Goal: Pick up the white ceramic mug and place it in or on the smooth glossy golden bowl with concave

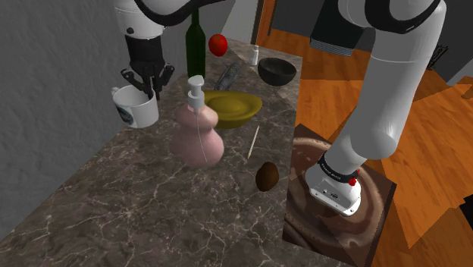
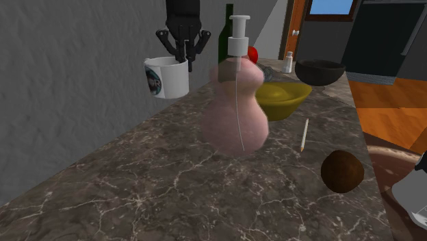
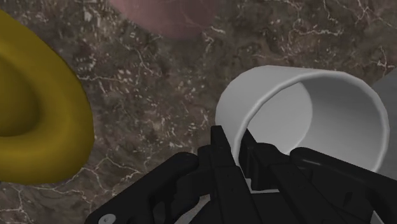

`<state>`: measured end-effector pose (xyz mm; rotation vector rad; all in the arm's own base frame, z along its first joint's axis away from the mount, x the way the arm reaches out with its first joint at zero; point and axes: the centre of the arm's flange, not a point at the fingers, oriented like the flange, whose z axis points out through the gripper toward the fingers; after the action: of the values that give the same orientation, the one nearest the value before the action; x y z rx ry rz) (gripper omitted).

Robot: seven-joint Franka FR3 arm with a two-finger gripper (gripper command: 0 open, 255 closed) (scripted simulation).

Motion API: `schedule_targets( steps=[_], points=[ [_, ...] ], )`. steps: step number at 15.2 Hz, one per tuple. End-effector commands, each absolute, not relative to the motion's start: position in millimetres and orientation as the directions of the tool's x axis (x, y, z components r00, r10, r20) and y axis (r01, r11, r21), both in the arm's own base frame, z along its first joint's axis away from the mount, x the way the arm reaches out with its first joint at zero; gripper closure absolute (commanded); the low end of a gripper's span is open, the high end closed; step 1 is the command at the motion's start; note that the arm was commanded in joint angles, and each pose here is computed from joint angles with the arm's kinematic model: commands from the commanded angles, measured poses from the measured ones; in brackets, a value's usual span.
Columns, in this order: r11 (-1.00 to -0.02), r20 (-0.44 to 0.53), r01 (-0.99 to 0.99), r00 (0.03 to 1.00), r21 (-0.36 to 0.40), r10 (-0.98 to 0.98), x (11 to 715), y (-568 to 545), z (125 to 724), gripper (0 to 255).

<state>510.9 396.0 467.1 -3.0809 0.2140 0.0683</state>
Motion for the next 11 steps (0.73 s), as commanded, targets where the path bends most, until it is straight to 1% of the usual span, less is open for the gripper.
schedule_targets(
  steps=[1, 7, 11],
  points=[
    [-0.989, -0.048, -0.139, 0.989, -0.049, -0.137, 511, 396, 479, 255],
    [-0.989, -0.048, -0.139, 0.989, -0.049, -0.137, 511, 396, 508, 255],
    [-0.989, -0.048, -0.139, 0.989, -0.049, -0.137, 500, 344, 510, 255]
  ],
)
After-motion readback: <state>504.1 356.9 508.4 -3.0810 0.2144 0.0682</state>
